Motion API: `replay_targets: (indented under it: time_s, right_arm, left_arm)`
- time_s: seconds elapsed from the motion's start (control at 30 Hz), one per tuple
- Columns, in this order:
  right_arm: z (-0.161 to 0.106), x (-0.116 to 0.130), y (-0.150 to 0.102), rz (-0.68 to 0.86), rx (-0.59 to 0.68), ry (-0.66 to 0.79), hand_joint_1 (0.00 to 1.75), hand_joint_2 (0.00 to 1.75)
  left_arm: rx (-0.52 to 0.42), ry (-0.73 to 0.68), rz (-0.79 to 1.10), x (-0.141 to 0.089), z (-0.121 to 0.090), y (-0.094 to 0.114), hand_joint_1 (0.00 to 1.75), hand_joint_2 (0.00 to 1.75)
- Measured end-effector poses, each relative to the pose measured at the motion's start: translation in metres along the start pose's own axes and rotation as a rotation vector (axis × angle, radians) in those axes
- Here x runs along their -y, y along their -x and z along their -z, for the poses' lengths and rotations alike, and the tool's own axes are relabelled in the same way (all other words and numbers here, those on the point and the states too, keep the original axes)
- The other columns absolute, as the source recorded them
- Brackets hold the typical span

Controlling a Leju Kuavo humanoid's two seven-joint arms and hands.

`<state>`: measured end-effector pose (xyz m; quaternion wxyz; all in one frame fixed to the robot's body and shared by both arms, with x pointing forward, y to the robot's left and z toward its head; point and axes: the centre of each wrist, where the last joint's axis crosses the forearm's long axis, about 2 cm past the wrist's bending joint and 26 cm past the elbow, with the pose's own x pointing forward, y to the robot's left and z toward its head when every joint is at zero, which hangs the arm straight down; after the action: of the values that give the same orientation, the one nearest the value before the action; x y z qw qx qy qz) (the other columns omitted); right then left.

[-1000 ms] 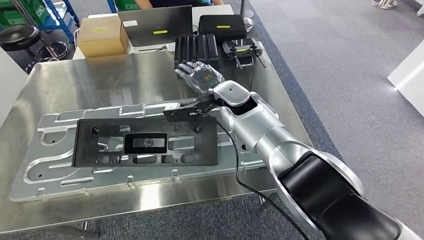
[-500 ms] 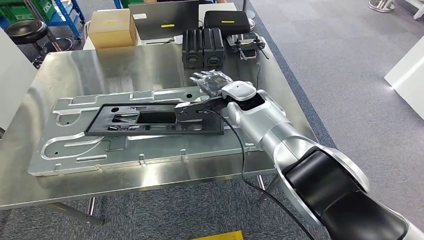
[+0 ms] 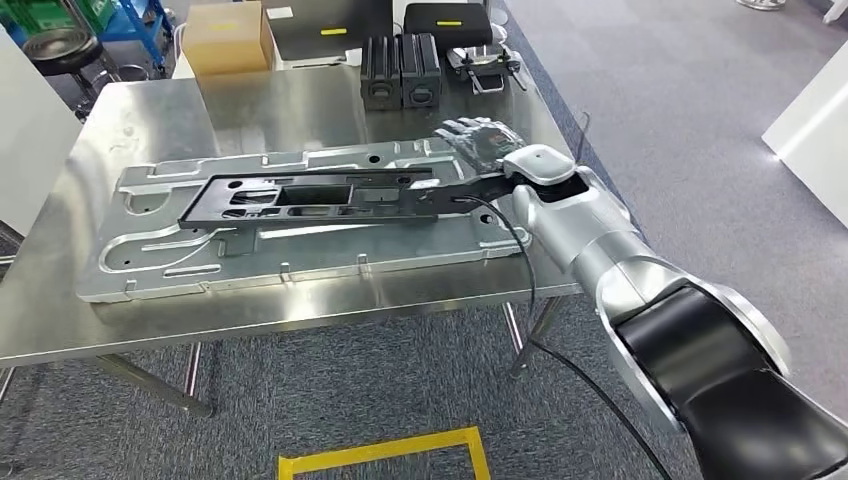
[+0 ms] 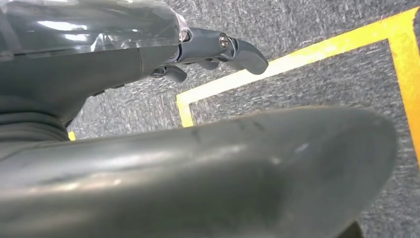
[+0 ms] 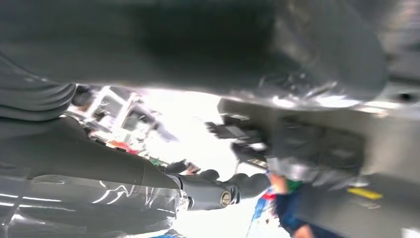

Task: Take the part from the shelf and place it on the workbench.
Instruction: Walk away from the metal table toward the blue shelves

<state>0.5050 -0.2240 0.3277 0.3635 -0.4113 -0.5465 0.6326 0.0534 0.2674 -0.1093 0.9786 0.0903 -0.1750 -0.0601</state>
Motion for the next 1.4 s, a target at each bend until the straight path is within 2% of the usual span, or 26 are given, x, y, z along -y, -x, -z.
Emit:
replay_targets:
  time_s: [0.13, 0.2, 0.27, 0.37, 0.43, 0.5, 0.67, 0.77, 0.8, 0.87, 0.93, 0.97, 1.03, 1.07, 1.1, 1.2, 1.3, 1.4]
  right_arm:
    - [-0.023, -0.009, 0.058, -0.025, -0.055, 0.096, 0.00, 0.00]
    - [-0.041, -0.021, 0.091, -0.010, -0.090, 0.140, 0.00, 0.00]
    - [-0.068, -0.048, 0.121, 0.053, -0.131, 0.237, 0.00, 0.00]
    - [-0.133, -0.114, 0.155, 0.193, -0.199, 0.467, 0.00, 0.00]
    - [-0.181, -0.159, 0.164, 0.244, -0.246, 0.558, 0.00, 0.00]
    - [-0.225, -0.194, 0.164, 0.255, -0.287, 0.566, 0.00, 0.00]
    - [-0.296, -0.226, 0.167, 0.285, -0.457, 0.588, 0.00, 0.00]
    - [-0.341, -0.277, 0.142, 0.454, -0.634, 0.673, 0.00, 0.00]
    - [-0.356, -0.301, 0.131, 0.542, -0.726, 0.684, 0.00, 0.00]
    - [-0.385, -0.353, 0.098, 0.783, -0.990, 0.629, 0.00, 0.00]
    - [-0.408, -0.399, 0.044, 1.065, -1.322, 0.451, 0.00, 0.00]
    - [-0.413, -0.416, 0.008, 1.192, -1.484, 0.317, 0.00, 0.00]
    - [-0.414, -0.437, -0.060, 1.378, -1.696, 0.012, 0.00, 0.00]
    - [-0.410, -0.441, -0.091, 1.447, -1.719, -0.149, 0.00, 0.00]
    - [-0.405, -0.443, -0.116, 1.490, -1.681, -0.295, 0.00, 0.00]
    - [-0.389, -0.441, -0.170, 1.459, -1.398, -0.645, 0.00, 0.00]
    - [-0.373, -0.436, -0.192, 1.385, -1.179, -0.789, 0.00, 0.00]
    - [-0.357, -0.431, -0.200, 1.366, -1.098, -0.855, 0.00, 0.00]
  left_arm:
    - [-0.012, -0.009, -0.027, 0.000, -0.001, 0.005, 0.00, 0.00]
    - [-0.014, -0.013, -0.034, 0.001, -0.001, 0.006, 0.00, 0.00]
    - [-0.016, -0.018, -0.035, 0.001, -0.002, 0.006, 0.00, 0.00]
    - [-0.020, -0.024, -0.034, 0.003, -0.002, 0.005, 0.00, 0.00]
    - [-0.026, -0.025, -0.034, 0.006, -0.003, 0.007, 0.00, 0.00]
    - [-0.032, -0.026, -0.035, 0.007, -0.004, 0.008, 0.00, 0.00]
    - [-0.024, -0.029, -0.034, 0.008, -0.003, 0.004, 0.00, 0.00]
    - [-0.030, -0.034, -0.031, 0.010, -0.004, 0.004, 0.00, 0.00]
    - [-0.030, -0.036, -0.028, 0.011, -0.004, 0.004, 0.00, 0.00]
    - [-0.023, -0.037, -0.019, 0.012, -0.004, 0.002, 0.00, 0.00]
    - [-0.014, -0.035, -0.006, 0.012, -0.004, 0.000, 0.00, 0.00]
    - [-0.014, -0.034, 0.001, 0.012, -0.003, 0.000, 0.00, 0.00]
    - [-0.019, -0.035, 0.012, 0.010, -0.003, 0.001, 0.00, 0.00]
    - [-0.022, -0.037, 0.018, 0.010, -0.003, 0.001, 0.00, 0.00]
    - [-0.023, -0.039, 0.024, 0.009, -0.003, 0.001, 0.00, 0.00]
    - [-0.021, -0.042, 0.051, 0.007, -0.002, -0.002, 0.00, 0.00]
    - [-0.015, -0.043, 0.080, 0.004, 0.000, -0.006, 0.00, 0.00]
    - [0.002, -0.047, 0.107, -0.001, 0.003, -0.015, 0.00, 0.00]
